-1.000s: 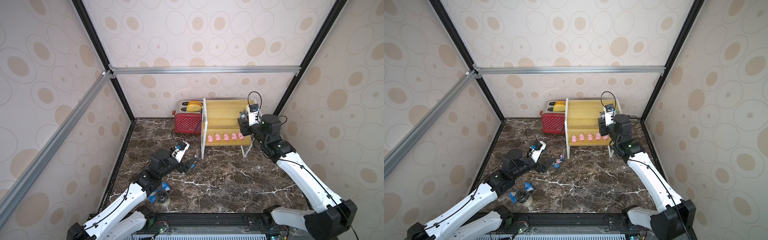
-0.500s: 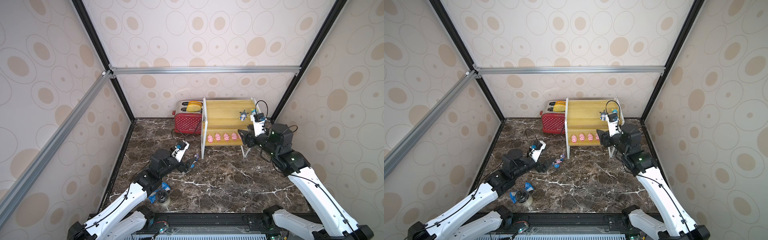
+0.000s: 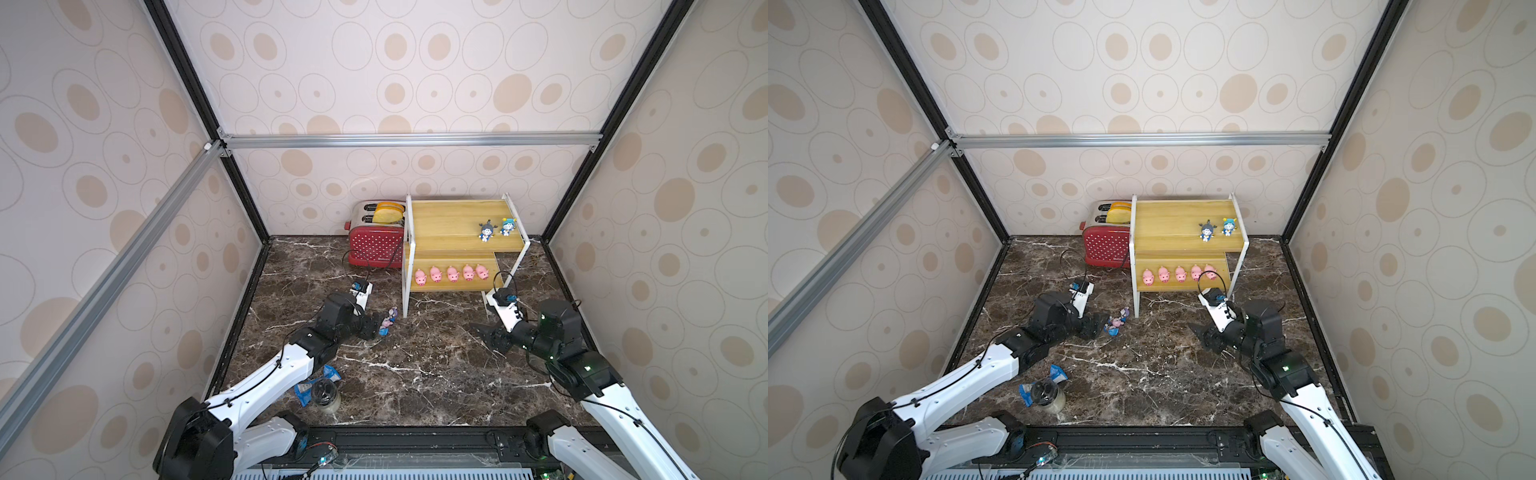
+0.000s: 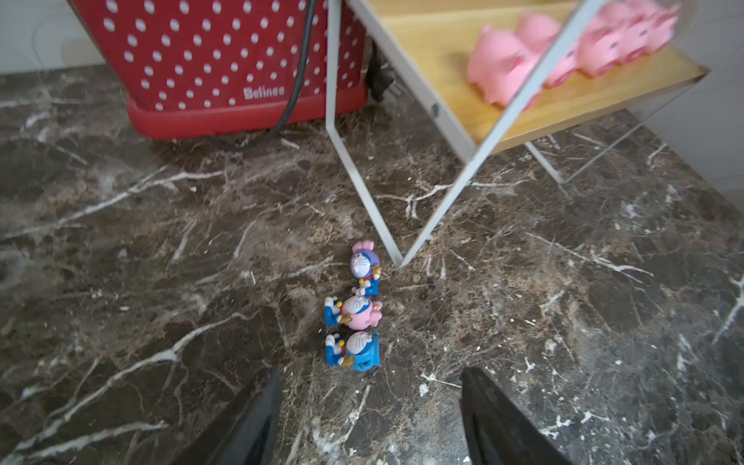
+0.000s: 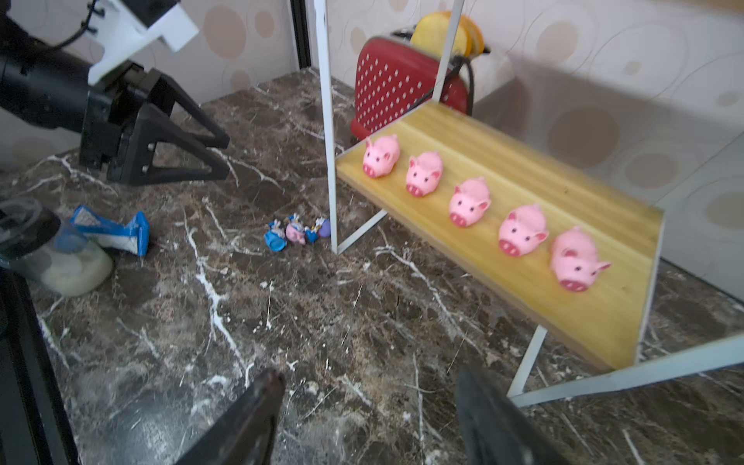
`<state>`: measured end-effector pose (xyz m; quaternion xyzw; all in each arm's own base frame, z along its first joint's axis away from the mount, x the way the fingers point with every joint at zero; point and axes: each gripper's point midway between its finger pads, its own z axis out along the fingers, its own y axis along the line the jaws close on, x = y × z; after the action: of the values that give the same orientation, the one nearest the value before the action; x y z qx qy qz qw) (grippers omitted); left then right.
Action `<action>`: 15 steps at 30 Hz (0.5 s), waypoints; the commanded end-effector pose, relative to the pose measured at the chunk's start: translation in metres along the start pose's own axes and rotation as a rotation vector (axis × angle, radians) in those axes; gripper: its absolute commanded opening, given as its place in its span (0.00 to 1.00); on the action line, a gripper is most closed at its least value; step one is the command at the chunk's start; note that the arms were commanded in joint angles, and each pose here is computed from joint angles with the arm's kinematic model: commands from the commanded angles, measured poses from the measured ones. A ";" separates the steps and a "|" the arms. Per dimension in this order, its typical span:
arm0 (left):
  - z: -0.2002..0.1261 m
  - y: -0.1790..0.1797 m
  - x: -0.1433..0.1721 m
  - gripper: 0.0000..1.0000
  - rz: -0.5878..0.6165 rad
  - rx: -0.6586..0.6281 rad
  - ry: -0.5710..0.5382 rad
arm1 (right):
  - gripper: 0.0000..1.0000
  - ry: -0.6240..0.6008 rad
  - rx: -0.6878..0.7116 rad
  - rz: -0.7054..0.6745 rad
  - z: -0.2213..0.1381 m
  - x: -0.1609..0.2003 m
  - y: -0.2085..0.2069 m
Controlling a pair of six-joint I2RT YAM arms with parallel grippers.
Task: Organize plastic toys on shelves
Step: Pick up the plastic toy at the center of the board.
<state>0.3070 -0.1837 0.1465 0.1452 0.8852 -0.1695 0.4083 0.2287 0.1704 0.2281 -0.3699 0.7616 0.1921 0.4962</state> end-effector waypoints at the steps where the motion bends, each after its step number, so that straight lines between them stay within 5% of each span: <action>1: 0.014 0.008 0.012 0.67 -0.074 -0.016 0.097 | 0.72 -0.066 -0.044 -0.048 0.015 -0.006 0.003; 6: 0.047 0.003 0.043 0.56 -0.111 0.042 0.293 | 0.72 -0.047 -0.080 -0.041 0.034 0.010 0.008; 15: 0.082 0.016 0.065 0.48 -0.224 0.089 0.438 | 0.72 -0.038 -0.101 -0.016 0.043 0.022 0.017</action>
<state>0.3220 -0.1903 0.0410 0.1120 0.9550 -0.1840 0.2040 0.2385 0.1956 0.1884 -0.3960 0.7451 0.2228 0.4883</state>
